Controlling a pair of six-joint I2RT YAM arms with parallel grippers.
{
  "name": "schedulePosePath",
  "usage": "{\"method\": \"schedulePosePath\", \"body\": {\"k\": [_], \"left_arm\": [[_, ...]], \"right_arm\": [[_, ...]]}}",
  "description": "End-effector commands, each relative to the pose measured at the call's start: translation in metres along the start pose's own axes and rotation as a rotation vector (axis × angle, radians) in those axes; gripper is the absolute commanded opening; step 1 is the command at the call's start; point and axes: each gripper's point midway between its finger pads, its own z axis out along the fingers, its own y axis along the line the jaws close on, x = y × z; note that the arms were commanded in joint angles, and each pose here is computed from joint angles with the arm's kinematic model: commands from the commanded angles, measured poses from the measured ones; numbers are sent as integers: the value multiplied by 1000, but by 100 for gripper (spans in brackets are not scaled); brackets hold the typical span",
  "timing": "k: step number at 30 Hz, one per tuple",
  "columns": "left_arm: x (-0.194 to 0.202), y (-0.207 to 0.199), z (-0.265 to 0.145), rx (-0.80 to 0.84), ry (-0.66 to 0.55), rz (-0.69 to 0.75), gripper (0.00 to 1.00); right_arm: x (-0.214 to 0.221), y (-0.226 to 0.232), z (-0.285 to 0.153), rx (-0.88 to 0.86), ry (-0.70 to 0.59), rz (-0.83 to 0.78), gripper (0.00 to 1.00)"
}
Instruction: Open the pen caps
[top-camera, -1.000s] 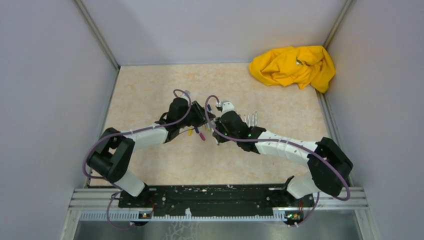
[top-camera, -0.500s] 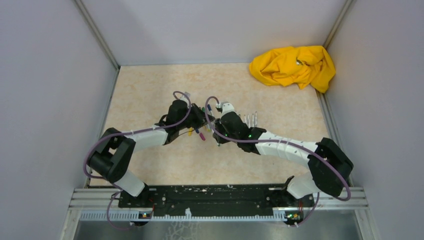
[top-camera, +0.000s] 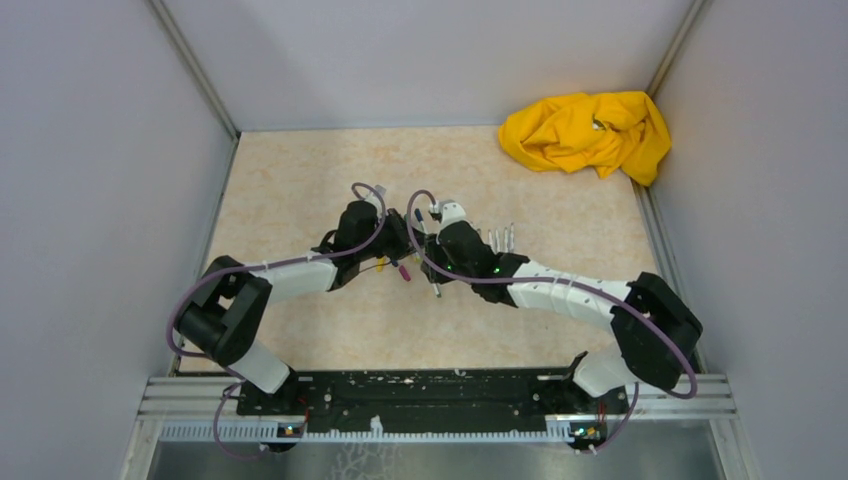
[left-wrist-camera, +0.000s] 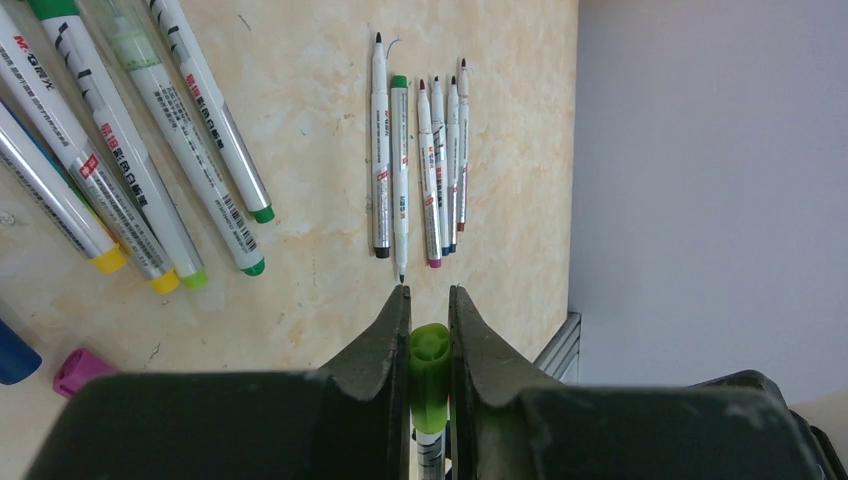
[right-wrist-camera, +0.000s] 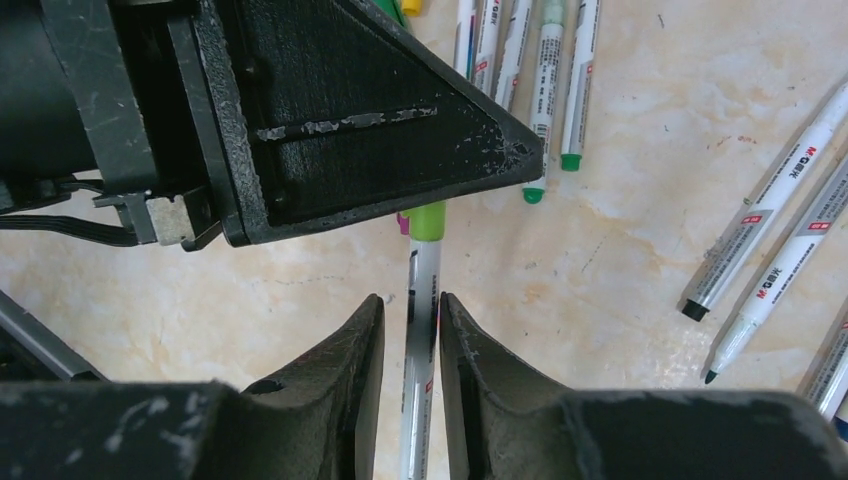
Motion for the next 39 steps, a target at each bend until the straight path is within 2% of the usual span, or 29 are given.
{"method": "schedulePosePath", "body": {"k": [1, 3, 4, 7, 16, 21, 24, 31, 39], "left_arm": [[-1, -16, -2, 63, 0, 32, 0], [-1, -19, -2, 72, 5, 33, 0], [-2, -21, -2, 77, 5, 36, 0], [-9, -24, 0, 66, -10, 55, 0], [-78, -4, 1, -20, -138, -25, 0], [-98, 4, -1, -79, -168, -14, 0], [-101, 11, -7, -145, -171, 28, 0], [-83, 84, -42, -465, -193, 60, 3], [-67, 122, -64, -581, -198, 94, 9]], "right_arm": [[-26, 13, 6, -18, -65, -12, 21], [-23, 11, 9, -8, -55, -17, 5], [-22, 10, 11, -2, -52, -17, 0], [-4, 0, 10, 23, -13, -21, 0], [41, -17, -14, 22, 7, 32, 0], [46, -25, -19, 48, -9, 47, 0], [32, -35, -24, 118, -44, 37, 0], [-2, -78, -22, 337, -51, 2, 0], [-14, -128, -6, 479, -32, 30, 0]]}}
